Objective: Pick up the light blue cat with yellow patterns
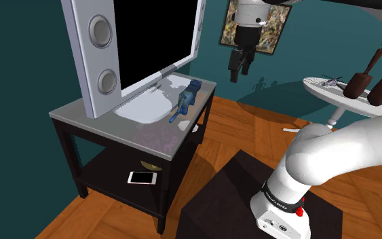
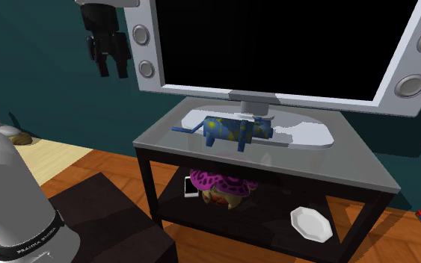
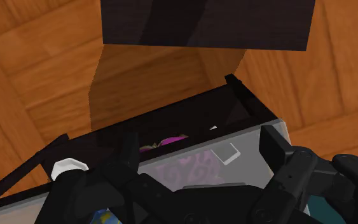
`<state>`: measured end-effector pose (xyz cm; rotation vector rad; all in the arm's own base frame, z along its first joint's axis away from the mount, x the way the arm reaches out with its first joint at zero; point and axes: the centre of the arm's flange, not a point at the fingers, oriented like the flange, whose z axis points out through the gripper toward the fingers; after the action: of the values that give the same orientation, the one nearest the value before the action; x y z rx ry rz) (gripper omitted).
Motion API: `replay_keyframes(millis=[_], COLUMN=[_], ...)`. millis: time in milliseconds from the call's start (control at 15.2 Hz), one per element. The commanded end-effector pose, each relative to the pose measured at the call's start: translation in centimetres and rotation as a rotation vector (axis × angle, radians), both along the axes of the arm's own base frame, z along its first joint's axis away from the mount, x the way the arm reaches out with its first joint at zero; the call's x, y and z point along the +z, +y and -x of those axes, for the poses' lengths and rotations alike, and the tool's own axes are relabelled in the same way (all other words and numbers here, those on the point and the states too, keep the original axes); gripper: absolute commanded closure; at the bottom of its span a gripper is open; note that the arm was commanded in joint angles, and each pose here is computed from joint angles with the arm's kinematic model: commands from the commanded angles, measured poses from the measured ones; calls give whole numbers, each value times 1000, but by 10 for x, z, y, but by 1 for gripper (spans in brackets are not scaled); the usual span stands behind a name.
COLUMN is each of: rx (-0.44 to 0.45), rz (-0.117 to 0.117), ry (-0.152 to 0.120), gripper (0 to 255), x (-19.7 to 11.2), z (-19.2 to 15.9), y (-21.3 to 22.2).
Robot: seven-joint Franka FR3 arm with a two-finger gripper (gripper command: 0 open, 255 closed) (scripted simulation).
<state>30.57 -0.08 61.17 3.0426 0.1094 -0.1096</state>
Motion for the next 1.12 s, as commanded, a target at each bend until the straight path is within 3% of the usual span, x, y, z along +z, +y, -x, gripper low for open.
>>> replay_keyframes(millis=[0, 528, 1056], rx=[0, -320, -641], rz=[0, -10, -20], ry=[0, -30, -60], gripper=[0, 0, 0], x=[0, -56, -109], z=[0, -88, -175], y=[0, 6, -16])
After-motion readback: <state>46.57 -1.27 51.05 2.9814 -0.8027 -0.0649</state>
